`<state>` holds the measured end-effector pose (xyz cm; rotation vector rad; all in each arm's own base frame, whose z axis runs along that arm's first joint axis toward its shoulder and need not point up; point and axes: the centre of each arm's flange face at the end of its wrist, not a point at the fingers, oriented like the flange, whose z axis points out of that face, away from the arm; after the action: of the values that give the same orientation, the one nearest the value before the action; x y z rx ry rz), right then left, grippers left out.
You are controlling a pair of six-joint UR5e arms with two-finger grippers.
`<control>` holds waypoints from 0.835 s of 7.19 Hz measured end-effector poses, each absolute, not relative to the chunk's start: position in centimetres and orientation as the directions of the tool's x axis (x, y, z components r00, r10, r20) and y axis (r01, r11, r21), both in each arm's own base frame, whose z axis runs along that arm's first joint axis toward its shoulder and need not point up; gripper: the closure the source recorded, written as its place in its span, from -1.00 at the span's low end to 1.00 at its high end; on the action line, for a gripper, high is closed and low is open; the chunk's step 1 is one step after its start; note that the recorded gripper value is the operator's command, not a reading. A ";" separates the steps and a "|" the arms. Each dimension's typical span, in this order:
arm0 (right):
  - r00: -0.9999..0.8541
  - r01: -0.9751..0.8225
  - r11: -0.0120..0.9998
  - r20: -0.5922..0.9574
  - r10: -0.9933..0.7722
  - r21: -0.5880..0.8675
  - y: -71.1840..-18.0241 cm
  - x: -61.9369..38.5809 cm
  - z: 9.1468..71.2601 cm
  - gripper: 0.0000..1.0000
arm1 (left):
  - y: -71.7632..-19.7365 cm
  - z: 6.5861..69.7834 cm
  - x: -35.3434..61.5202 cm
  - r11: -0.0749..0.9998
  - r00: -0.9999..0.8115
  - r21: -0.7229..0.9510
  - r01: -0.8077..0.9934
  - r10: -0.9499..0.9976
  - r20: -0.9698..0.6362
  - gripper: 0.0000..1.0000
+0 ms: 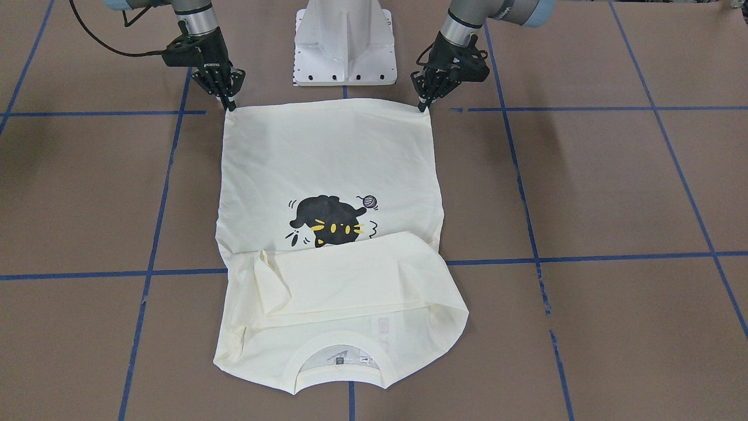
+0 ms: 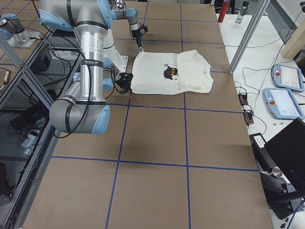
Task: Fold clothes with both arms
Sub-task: 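Close both grippers on the hem corners nearest the robot, then lift the hem with both grippers and fold it up toward the collar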
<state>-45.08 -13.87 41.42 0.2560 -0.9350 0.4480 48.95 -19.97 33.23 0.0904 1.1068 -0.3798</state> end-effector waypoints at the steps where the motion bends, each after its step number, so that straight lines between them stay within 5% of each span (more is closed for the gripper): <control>1: 0.512 -0.478 0.878 0.820 0.257 0.023 -13.9 -45.0 41.3 1.00 | -20.0 33.2 48.9 0.932 0.390 -0.116 0.343 -0.254 -0.885 1.00; 6: 0.518 -0.361 0.932 0.828 0.216 -0.017 -16.1 -35.8 28.5 1.00 | -18.3 21.7 38.3 0.963 0.434 -0.134 0.232 -0.226 -0.872 1.00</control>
<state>-35.82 -16.09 28.46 0.1644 -0.9666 0.3481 38.26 -18.34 21.74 0.0064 1.0852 -0.2856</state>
